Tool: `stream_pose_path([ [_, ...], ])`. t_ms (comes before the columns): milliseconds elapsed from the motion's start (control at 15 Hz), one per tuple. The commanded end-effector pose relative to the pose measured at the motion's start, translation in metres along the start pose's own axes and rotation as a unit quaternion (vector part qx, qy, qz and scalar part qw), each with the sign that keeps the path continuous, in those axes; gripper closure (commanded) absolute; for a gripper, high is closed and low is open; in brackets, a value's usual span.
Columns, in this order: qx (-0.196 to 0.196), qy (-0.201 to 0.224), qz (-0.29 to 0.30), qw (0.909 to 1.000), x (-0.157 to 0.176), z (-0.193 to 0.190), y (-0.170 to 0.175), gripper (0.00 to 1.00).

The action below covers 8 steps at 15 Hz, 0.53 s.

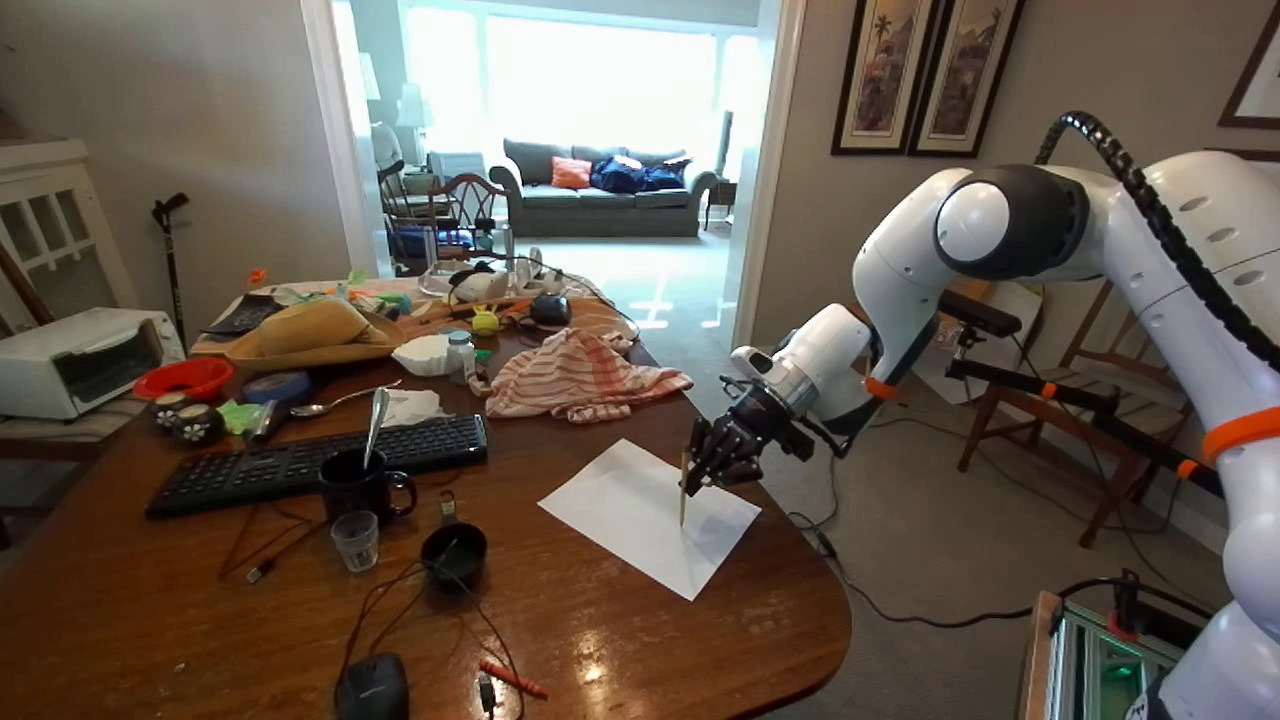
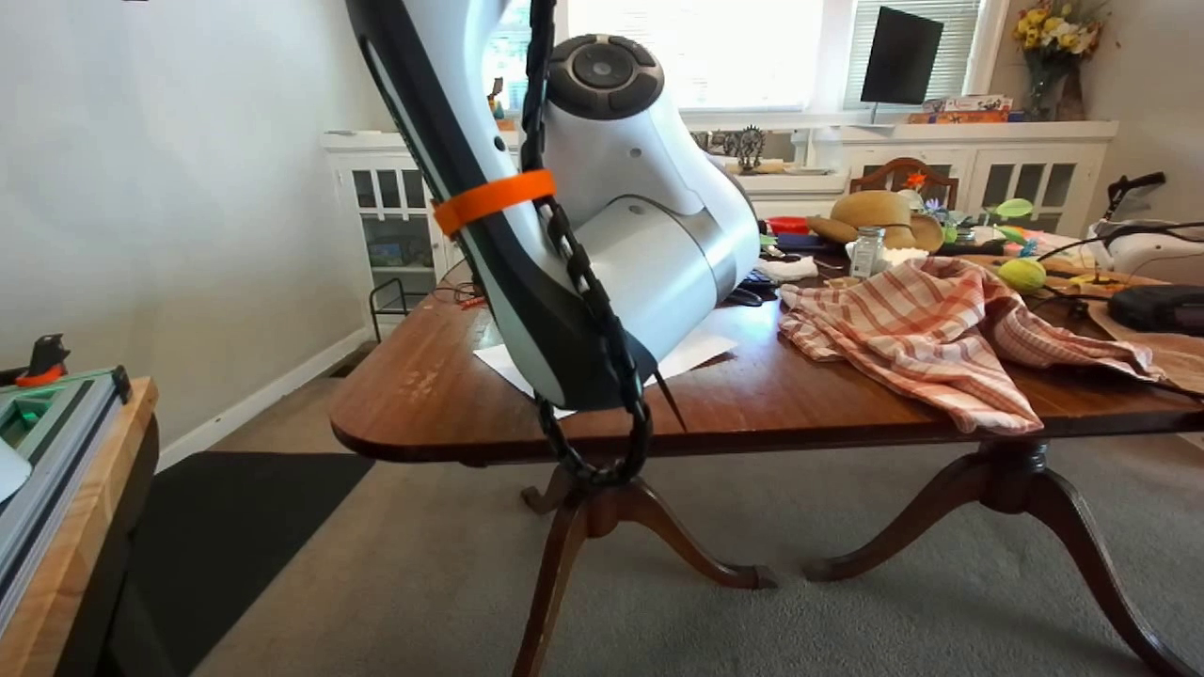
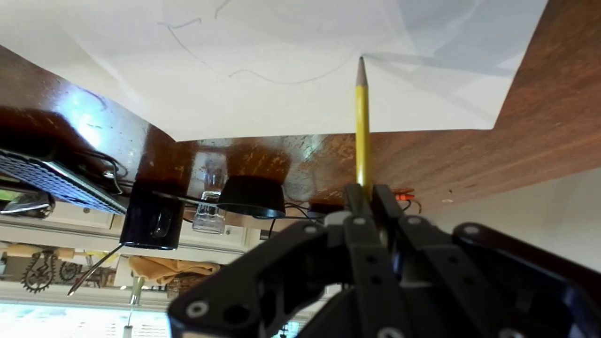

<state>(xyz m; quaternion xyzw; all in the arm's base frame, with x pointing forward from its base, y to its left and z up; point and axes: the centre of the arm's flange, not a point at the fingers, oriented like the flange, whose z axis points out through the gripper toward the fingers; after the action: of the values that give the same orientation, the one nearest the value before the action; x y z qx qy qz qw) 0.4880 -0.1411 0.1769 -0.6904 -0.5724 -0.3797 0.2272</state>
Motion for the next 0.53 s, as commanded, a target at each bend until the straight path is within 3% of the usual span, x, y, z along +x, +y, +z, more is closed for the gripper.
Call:
stream_pose_path([
  [0, 0.01, 0.016, -0.005, 0.9998, -0.0043, -0.003, 0.0041, 0.98],
  [467, 0.007, 0.017, -0.011, 0.9998, -0.0092, -0.0031, 0.0048, 0.98],
])
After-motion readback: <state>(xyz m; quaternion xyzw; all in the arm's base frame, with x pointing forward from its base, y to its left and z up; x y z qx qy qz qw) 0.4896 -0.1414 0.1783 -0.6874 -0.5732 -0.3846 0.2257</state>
